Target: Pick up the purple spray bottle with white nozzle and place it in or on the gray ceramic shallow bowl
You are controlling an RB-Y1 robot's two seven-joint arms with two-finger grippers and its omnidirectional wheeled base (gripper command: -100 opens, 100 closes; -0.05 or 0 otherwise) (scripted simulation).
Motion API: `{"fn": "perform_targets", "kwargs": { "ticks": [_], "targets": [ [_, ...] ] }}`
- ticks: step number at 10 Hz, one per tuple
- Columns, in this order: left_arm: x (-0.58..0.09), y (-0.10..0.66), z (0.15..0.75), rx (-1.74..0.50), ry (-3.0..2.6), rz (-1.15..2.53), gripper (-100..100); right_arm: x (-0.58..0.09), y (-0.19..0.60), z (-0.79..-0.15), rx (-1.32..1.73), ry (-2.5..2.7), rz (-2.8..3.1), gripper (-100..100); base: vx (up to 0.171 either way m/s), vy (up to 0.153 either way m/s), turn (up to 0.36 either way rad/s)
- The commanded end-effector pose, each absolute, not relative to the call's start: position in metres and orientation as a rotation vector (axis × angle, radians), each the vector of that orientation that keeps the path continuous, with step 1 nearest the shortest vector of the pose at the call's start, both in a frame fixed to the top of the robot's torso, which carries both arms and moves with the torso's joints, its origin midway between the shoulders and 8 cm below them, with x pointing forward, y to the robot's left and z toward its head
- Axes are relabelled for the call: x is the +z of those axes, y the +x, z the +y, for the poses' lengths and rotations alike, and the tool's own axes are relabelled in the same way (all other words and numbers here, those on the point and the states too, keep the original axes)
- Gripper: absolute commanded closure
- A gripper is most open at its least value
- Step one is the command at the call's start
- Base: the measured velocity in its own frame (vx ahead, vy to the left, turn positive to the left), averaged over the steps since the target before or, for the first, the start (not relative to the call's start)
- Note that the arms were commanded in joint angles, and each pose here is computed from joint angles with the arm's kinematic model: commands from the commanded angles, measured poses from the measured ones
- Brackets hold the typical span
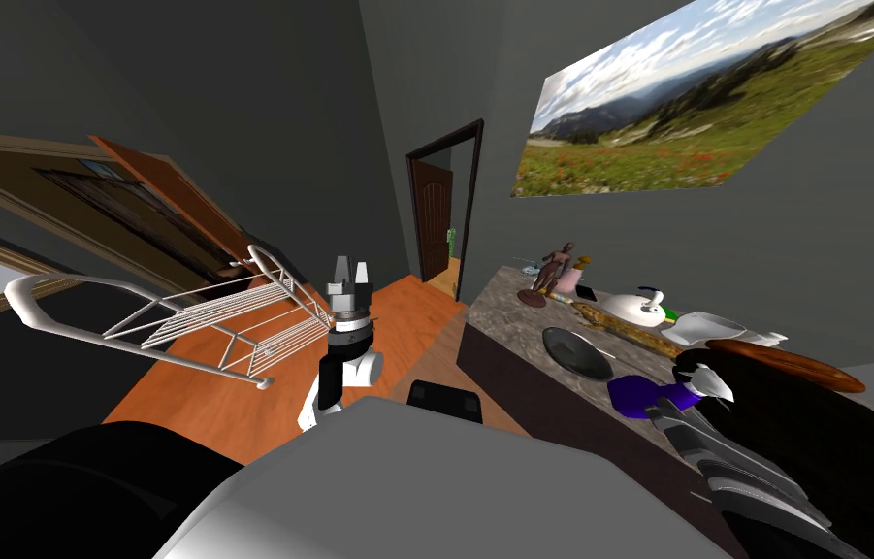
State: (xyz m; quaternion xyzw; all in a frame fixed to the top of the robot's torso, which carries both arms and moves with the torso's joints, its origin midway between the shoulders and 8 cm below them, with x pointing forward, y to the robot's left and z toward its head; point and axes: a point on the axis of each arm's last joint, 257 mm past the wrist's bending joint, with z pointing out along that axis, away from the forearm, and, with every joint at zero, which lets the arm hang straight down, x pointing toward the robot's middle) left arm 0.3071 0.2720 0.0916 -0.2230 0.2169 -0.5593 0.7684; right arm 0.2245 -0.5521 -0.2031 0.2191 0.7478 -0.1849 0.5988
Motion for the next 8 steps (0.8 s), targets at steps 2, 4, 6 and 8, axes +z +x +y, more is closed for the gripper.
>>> {"fn": "perform_targets", "kwargs": {
  "ticks": [2, 4, 6, 8],
  "targets": [
    [0.092, 0.307, 0.272, -1.214, -0.484, 0.471, 0, -0.192, 0.218, -0.549, -0.437, 0.513, 1.727, 100, -0.075, 0.135, -0.009],
    [0.092, 0.307, 0.272, -1.214, -0.484, 0.471, 0, -0.179, 0.214, -0.547, -0.45, 0.513, 1.719, 100, -0.028, 0.123, -0.015],
    [0.092, 0.307, 0.272, -1.214, -0.484, 0.471, 0, -0.167, 0.211, -0.548, -0.463, 0.511, 1.712, 100, 0.023, 0.117, -0.013],
    [0.092, 0.307, 0.272, -1.214, -0.484, 0.471, 0, -0.156, 0.209, -0.549, -0.476, 0.509, 1.71, 100, 0.072, 0.09, 0.004]
  ]
}}
